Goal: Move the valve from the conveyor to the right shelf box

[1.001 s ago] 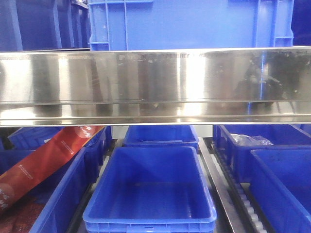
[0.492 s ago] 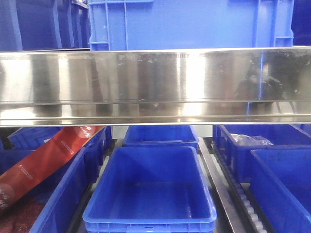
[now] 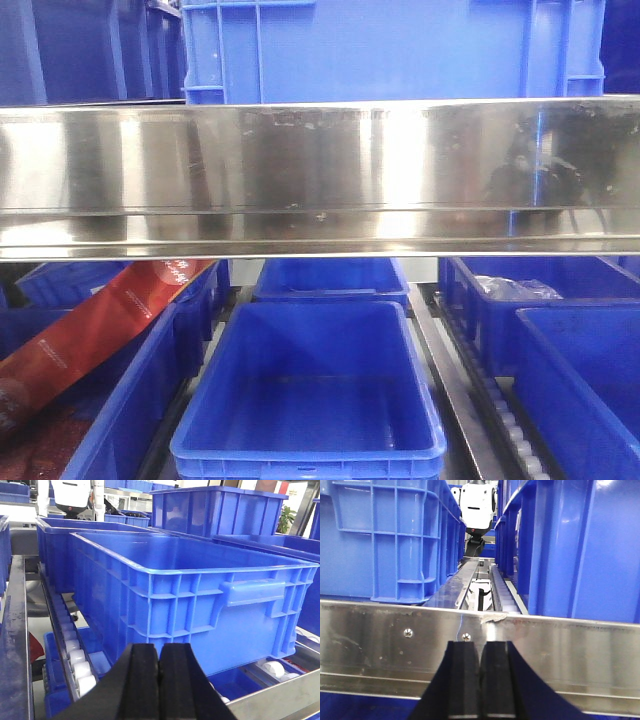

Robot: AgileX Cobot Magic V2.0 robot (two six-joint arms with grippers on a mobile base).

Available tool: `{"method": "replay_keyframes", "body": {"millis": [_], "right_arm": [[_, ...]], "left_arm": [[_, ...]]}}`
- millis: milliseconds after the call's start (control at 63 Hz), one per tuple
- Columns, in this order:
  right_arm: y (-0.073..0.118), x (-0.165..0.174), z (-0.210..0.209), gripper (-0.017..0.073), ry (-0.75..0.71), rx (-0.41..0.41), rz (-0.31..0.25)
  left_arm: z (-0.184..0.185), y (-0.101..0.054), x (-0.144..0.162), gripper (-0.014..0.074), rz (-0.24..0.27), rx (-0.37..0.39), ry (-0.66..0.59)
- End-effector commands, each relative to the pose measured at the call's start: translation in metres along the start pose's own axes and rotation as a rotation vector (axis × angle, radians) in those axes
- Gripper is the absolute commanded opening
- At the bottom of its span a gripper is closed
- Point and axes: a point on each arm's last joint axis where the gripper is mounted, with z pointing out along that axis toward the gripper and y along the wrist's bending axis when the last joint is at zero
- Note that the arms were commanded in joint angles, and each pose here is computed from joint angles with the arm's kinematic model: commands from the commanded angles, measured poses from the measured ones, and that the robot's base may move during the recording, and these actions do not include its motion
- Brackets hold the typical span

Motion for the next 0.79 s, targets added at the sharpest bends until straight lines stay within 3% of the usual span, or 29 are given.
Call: {"method": "replay_keyframes", "body": {"millis": [0, 143, 302, 349, 508, 778], "right_arm": [[0.000, -0.002, 0.000, -0.0162, -0.020, 0.000, -0.014], [0.000, -0.002, 0.000, -0.0162, -0.020, 0.000, -0.014], [0.000, -0.002, 0.000, -0.0162, -0.020, 0.000, -0.014], [0.000, -0.002, 0.000, -0.0162, -0.020, 0.000, -0.014], [0.000, -0.002, 0.000, -0.0162, -0.020, 0.000, -0.014], [0.000, -0.002, 0.000, -0.0162, -0.020, 0.000, -0.014]], "left_arm": [[-0.001, 0.000, -0.002, -0.0111, -0.004, -0.001, -0.020], [-0.002, 0.000, 0.000, -0.0111, 0.007, -0.002, -0.009], [-0.016, 0.011, 0.013, -0.0111, 0.131, -0.065, -0.047], [-0.022, 0.017, 0.022, -0.0111, 0.143, -0.105, -0.052], [-0.046, 0.034, 0.051, -0.0111, 0.099, -0.233, -0.084], [-0.085, 0.043, 0.099, -0.0111, 0.122, -0.399, -0.148]]}}
